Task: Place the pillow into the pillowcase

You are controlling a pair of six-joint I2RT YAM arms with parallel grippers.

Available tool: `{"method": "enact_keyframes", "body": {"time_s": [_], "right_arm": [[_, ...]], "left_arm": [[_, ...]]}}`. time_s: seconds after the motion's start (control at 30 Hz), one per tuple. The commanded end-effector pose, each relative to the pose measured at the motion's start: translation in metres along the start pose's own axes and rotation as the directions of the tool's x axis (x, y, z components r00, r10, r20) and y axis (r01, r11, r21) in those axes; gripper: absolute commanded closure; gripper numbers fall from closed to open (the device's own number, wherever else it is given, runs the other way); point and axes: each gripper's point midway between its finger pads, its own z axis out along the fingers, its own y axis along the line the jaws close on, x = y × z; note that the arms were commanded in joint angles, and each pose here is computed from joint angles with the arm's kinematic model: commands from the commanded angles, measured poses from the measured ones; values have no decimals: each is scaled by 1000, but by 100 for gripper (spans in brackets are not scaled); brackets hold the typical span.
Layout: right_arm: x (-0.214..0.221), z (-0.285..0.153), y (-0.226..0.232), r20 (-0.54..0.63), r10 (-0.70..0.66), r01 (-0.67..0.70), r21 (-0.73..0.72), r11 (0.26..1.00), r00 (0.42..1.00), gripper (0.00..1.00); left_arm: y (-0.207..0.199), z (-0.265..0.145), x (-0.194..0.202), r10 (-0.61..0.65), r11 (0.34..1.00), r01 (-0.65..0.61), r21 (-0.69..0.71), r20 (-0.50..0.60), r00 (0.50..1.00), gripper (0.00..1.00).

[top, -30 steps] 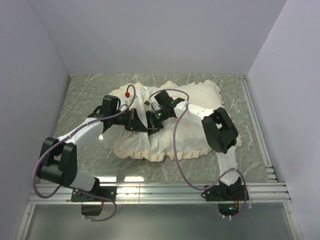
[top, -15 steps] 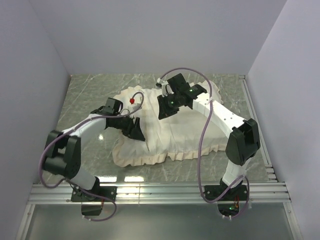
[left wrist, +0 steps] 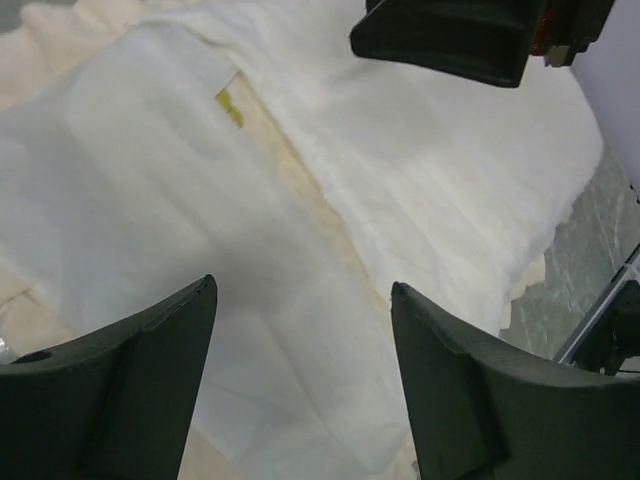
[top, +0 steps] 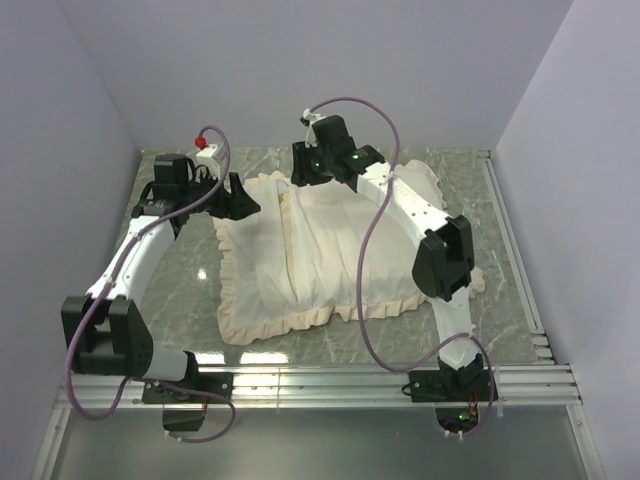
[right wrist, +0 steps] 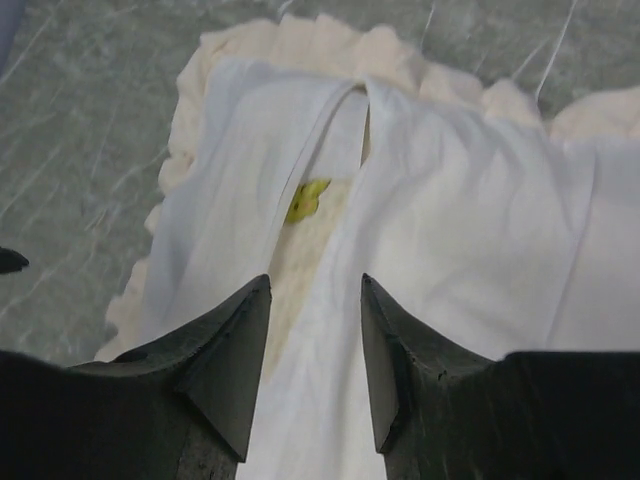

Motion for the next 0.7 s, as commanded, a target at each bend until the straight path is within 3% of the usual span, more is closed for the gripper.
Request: {"method": "enact_keyframes", "body": {"time_s": [0.0,0.23,0.3,0.33,0.37,0.47,0.57,0.67], "right_arm": [[-20,32,-5,84,63,-66,33,997,994,50],[4,80,-1,32,80,-80,0,997,996,50],[8,87,-4,36,73,-74,5,997,997,55],[11,91,-7,30,74,-75,12,997,997,59],[11,92,-9,30,69,-70,17,997,997,74],[6,87,-8,42,56,-56,18,998,998,97],[-10,65,12,65,69,-65,-50,997,996,100],[-32,25,58,108,86,-58,-237,970,990,100]], "left_arm": [[30,13,5,-145,987,145,-69,13,989,25],[57,23,21,-170,974,171,-150,16,985,24],[61,29,29,-204,968,202,-148,-4,979,25],[61,30,31,-211,967,208,-146,-6,977,25],[61,32,34,-220,966,216,-143,-13,975,25],[63,33,33,-225,965,221,-144,-9,974,25],[62,33,31,-215,967,212,-141,-6,977,25],[64,35,32,-215,967,211,-143,-13,977,25]]}}
